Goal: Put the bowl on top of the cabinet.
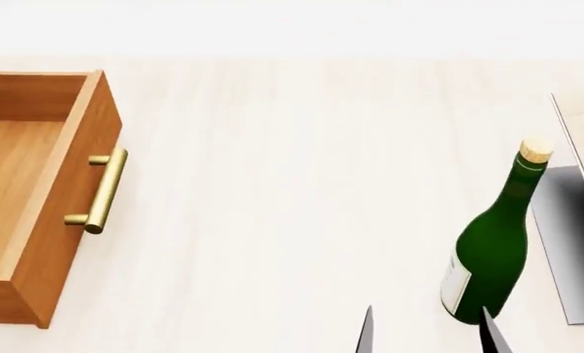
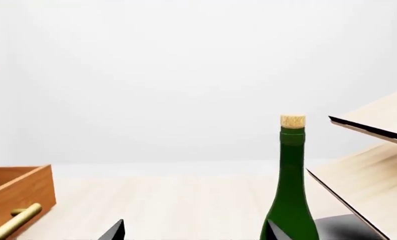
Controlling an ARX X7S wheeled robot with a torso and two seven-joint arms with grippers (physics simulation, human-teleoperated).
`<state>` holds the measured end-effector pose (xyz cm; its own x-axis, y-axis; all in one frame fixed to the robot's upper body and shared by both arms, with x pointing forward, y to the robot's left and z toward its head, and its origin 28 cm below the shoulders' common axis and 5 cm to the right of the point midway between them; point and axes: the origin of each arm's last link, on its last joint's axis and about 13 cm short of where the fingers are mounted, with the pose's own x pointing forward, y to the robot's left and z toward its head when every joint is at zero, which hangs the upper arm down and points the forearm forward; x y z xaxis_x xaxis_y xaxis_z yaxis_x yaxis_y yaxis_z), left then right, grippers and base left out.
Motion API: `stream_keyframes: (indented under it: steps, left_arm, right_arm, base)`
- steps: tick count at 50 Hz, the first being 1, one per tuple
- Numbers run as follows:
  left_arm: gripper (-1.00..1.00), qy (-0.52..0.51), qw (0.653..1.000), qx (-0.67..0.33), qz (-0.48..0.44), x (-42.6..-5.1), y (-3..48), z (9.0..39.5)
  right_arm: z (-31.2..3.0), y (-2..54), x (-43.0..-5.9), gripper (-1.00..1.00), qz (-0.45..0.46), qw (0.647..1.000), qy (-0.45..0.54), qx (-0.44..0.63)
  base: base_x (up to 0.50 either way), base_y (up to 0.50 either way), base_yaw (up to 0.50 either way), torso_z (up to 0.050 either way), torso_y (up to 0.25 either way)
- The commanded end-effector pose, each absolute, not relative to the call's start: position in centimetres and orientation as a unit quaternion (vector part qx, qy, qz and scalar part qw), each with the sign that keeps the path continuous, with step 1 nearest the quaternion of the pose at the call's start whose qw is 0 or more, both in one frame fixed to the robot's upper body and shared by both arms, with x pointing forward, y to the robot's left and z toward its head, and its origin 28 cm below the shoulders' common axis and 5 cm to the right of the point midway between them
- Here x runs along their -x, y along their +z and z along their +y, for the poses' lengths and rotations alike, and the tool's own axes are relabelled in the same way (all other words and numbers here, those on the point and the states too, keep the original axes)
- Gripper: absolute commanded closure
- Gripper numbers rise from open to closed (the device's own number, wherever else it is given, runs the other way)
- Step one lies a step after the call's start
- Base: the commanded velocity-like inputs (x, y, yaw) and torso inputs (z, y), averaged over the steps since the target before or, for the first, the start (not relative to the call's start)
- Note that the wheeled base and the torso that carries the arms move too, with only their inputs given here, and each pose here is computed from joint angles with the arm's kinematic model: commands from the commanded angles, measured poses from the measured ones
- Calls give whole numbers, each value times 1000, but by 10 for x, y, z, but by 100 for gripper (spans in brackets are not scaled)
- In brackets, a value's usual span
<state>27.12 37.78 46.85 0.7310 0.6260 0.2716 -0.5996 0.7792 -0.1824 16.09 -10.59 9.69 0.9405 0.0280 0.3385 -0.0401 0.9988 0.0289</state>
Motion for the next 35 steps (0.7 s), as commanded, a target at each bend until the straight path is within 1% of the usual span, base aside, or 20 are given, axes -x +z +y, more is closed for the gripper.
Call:
stream_keyframes:
  steps: [1, 12, 18, 23, 29, 32, 35]
  left_arm:
    - [100, 329, 928, 69, -158, -271, 466, 383]
    - [100, 325, 931, 73, -152, -269, 464, 386]
    - [100, 322, 931, 80, -151, -269, 464, 386]
    - [100, 317, 933, 81, -150, -269, 466, 384]
    - [100, 267, 945, 129, -136, -271, 466, 381]
    - [100, 268, 945, 134, -130, -275, 464, 379]
    - [100, 235, 949, 154, -142, -276, 465, 376]
  right_arm:
    - [-107, 97, -162, -100, -178, 984, 14, -8]
    - [-107, 97, -162, -100, -178, 984, 14, -8]
    - [-107, 98, -161, -100, -179, 984, 14, -7]
    - [-107, 97, -161, -100, -178, 984, 14, -7]
    - [-107, 97, -162, -100, -178, 984, 14, -7]
    - [-107, 97, -162, -100, -178, 984, 14, -8]
    - [-107, 97, -162, -100, -177, 984, 14, -8]
  base:
    - [0, 0, 0, 0, 0]
    - [0, 0, 0, 0, 0]
    - [0, 0, 0, -6, 231]
    - [0, 0, 0, 0, 6]
    - [0, 0, 0, 0, 0]
    - [0, 0, 0, 0, 0]
    - [0, 0, 0, 0, 0]
